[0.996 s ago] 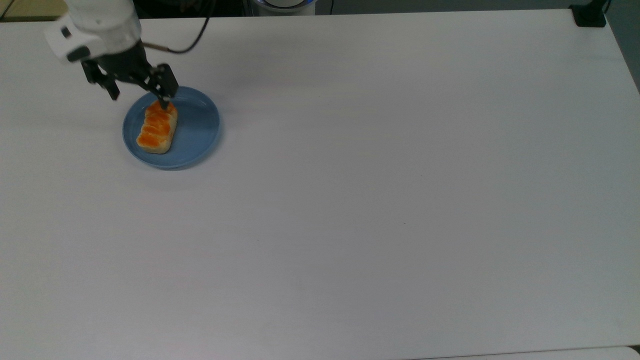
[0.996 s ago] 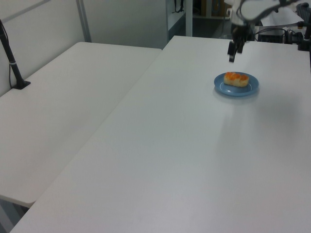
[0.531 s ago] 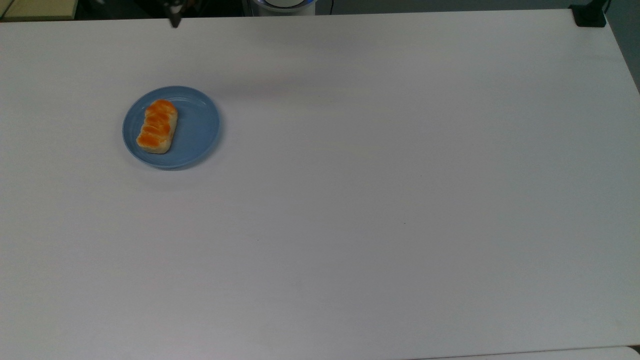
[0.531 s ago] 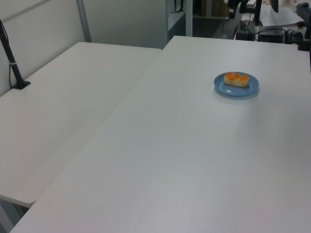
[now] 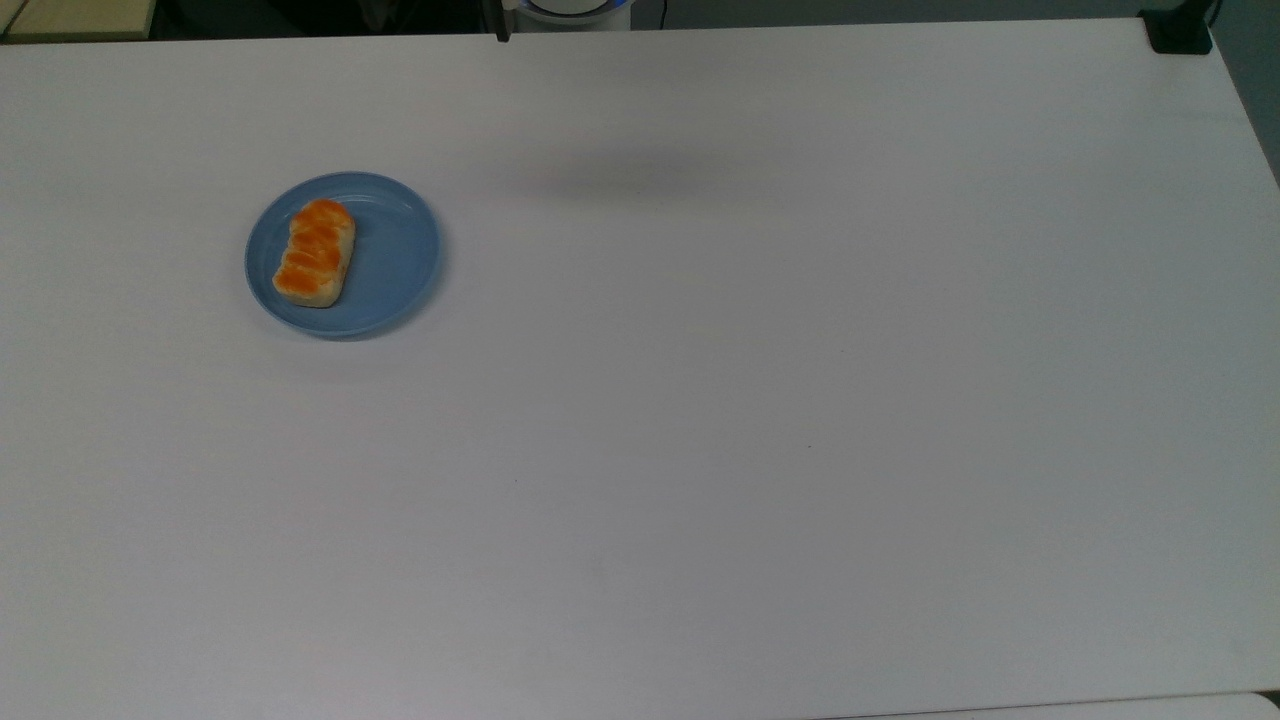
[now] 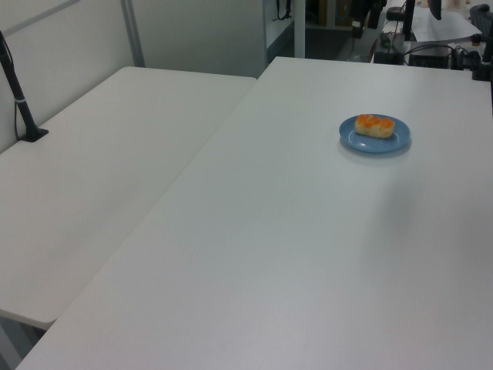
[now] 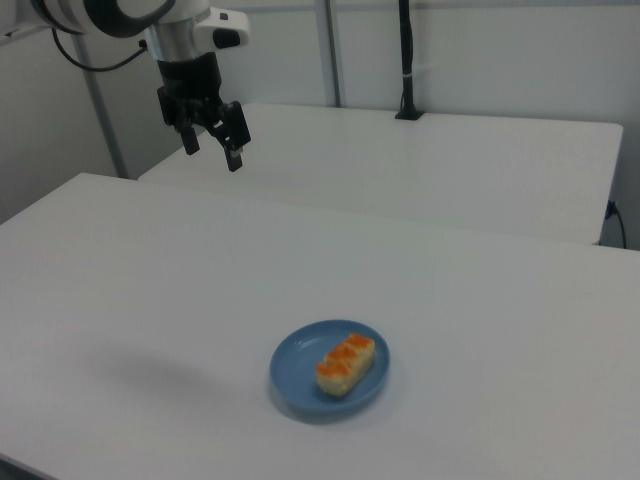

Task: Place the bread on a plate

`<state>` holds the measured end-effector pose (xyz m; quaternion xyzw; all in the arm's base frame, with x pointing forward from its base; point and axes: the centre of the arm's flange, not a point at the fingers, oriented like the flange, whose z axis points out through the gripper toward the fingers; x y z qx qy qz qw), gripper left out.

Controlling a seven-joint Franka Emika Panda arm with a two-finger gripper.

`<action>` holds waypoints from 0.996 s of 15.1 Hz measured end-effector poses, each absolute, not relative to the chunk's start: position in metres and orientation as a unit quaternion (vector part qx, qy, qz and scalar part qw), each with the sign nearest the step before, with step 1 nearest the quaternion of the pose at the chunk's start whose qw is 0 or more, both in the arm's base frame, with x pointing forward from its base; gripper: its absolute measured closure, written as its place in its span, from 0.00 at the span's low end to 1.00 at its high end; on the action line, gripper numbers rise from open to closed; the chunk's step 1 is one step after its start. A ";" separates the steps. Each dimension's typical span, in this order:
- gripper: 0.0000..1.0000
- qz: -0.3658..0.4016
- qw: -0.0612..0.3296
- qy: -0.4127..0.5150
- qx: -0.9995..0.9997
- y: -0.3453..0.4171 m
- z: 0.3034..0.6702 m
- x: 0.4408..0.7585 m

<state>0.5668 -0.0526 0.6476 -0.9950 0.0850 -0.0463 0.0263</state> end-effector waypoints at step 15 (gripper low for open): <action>0.00 -0.045 0.022 0.088 -0.995 -0.058 0.646 0.565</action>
